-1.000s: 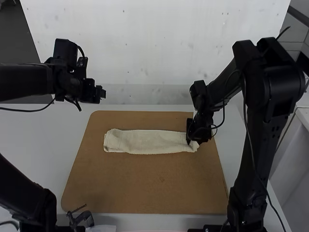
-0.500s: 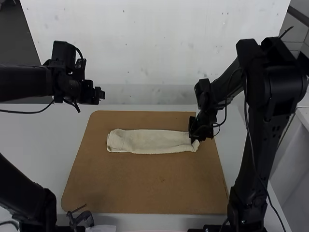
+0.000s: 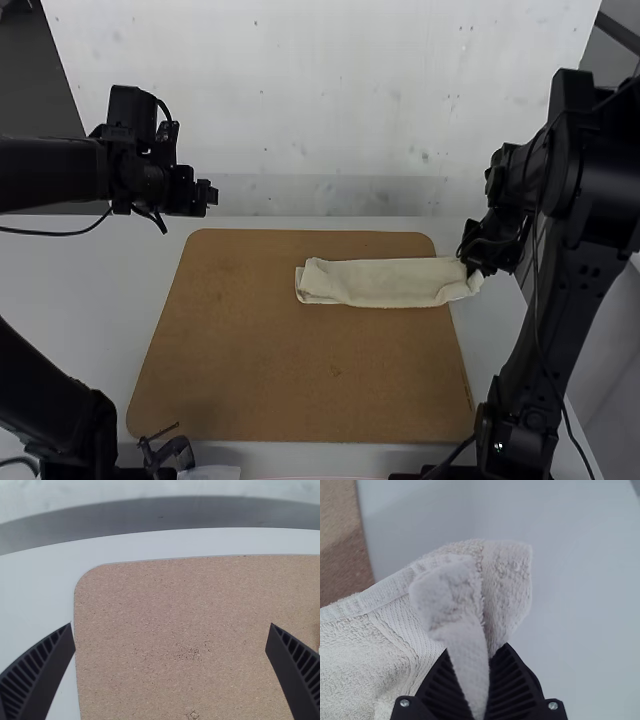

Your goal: Fold the towel.

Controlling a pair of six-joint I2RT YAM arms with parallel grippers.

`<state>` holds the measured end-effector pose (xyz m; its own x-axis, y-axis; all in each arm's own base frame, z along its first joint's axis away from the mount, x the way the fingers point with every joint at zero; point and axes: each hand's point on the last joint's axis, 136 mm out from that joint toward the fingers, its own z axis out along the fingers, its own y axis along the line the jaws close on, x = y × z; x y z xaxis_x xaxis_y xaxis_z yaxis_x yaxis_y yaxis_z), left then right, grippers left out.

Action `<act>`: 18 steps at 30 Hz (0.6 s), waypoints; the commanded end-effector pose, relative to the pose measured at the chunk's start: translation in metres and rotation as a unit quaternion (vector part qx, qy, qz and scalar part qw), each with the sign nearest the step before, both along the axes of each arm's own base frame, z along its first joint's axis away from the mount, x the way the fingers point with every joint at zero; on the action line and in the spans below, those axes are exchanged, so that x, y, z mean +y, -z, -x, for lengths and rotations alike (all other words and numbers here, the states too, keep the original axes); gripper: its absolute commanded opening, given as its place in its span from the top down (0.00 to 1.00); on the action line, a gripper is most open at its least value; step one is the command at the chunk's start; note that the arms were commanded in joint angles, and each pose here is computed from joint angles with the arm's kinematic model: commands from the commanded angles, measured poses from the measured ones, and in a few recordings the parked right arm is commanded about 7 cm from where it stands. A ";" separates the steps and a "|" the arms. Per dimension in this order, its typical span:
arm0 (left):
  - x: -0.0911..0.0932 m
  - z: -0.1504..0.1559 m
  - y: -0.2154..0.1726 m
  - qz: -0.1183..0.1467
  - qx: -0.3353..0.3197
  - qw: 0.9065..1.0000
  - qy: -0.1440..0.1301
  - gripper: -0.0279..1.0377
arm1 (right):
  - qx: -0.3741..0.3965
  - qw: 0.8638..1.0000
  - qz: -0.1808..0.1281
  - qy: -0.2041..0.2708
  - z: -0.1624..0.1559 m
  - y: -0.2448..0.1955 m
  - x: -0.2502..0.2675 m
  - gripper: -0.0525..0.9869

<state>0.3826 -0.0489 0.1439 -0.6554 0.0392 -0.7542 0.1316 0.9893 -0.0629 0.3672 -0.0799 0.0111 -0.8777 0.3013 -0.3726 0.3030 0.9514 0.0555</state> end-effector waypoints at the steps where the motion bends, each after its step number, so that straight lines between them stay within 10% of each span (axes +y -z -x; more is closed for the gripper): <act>1: -0.004 0.002 -0.007 0.000 -0.014 1.000 0.009 0.05 | -0.019 1.000 0.017 0.010 -0.014 -0.017 -0.033 0.93; 9: -0.002 0.002 -0.003 0.000 -0.015 1.000 0.006 0.05 | -0.010 1.000 0.017 0.022 -0.020 -0.034 -0.049 0.93; 18: -0.004 0.003 -0.001 0.003 -0.013 1.000 0.010 0.05 | -0.025 0.997 0.029 -0.073 -0.024 -0.056 0.058 0.93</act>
<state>0.3790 -0.0492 0.1344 -0.6614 0.0408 -0.7489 0.1332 0.9890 -0.0637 0.3876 -0.0618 0.0451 -0.9036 0.2050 -0.3760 0.2152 0.9764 0.0151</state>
